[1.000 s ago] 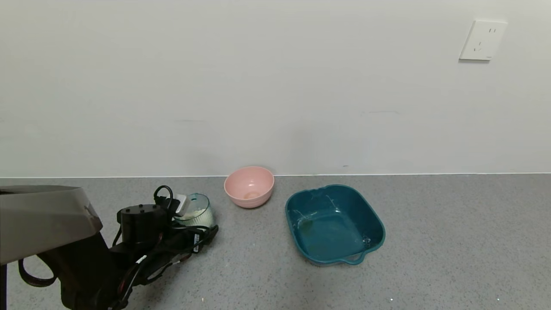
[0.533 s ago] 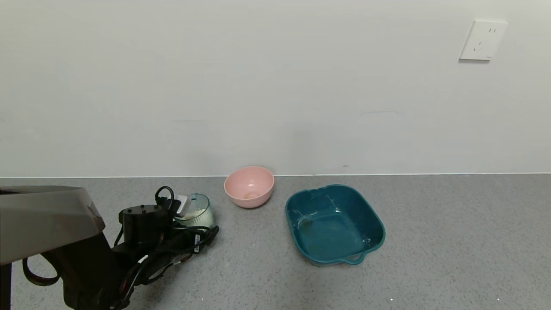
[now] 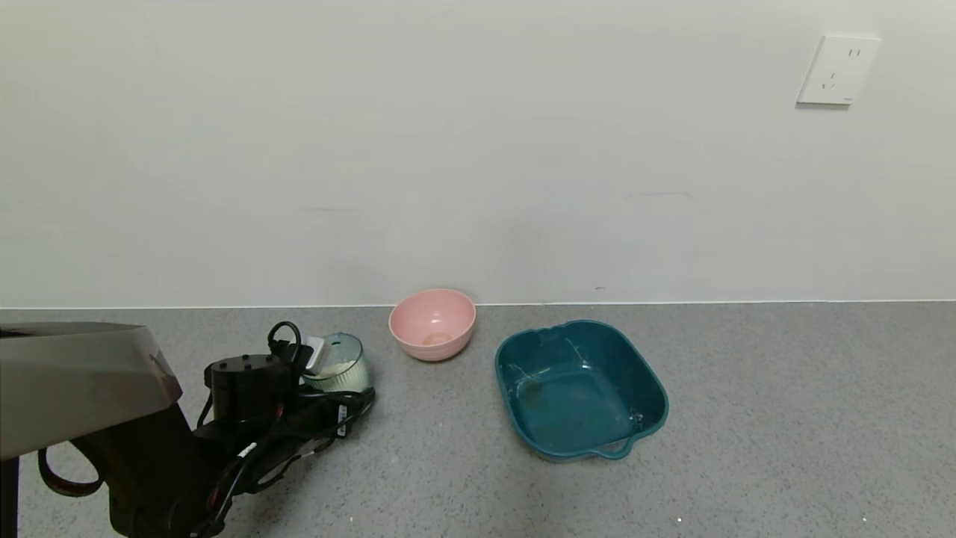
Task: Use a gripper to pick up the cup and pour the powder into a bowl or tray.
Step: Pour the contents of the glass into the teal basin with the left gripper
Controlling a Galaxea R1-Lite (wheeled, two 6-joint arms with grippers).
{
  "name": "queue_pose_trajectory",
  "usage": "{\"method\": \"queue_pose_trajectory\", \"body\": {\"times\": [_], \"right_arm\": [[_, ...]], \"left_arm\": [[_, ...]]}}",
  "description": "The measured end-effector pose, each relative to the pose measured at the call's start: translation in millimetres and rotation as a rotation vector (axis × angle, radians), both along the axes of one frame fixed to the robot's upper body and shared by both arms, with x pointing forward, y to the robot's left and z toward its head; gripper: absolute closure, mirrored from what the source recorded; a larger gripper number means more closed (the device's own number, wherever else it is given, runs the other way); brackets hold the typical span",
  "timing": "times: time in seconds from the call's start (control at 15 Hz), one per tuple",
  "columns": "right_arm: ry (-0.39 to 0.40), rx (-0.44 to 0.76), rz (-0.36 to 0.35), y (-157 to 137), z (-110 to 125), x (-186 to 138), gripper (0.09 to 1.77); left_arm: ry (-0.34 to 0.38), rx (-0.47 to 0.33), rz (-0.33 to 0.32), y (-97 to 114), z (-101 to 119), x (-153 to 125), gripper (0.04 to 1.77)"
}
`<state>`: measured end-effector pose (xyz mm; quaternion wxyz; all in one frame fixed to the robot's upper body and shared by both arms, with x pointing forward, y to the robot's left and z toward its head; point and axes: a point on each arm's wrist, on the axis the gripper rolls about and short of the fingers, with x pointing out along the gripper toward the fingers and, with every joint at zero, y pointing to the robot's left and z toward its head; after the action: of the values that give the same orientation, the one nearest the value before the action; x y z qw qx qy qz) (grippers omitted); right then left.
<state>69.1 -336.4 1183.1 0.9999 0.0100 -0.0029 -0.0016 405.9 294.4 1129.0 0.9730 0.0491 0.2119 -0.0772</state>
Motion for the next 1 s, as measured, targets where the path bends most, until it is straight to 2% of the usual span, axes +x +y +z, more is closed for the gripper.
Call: {"method": "queue_pose_trajectory", "body": {"times": [0.27,0.53,0.73,1.0], "right_arm": [[0.0,0.0,0.0,0,0,0,0.15],[0.0,0.0,0.0,0,0,0,0.15],[0.001,0.0,0.0,0,0,0,0.15],[0.0,0.0,0.0,0,0,0,0.15]], "left_arm": [[-0.005,0.003,-0.003,0,5,-2,0.54],[0.003,0.013,-0.027,-6,20,-4,0.54],[0.013,0.02,-0.057,-17,40,-4,0.55],[-0.004,0.029,-0.083,-30,76,-3,0.55]]}}
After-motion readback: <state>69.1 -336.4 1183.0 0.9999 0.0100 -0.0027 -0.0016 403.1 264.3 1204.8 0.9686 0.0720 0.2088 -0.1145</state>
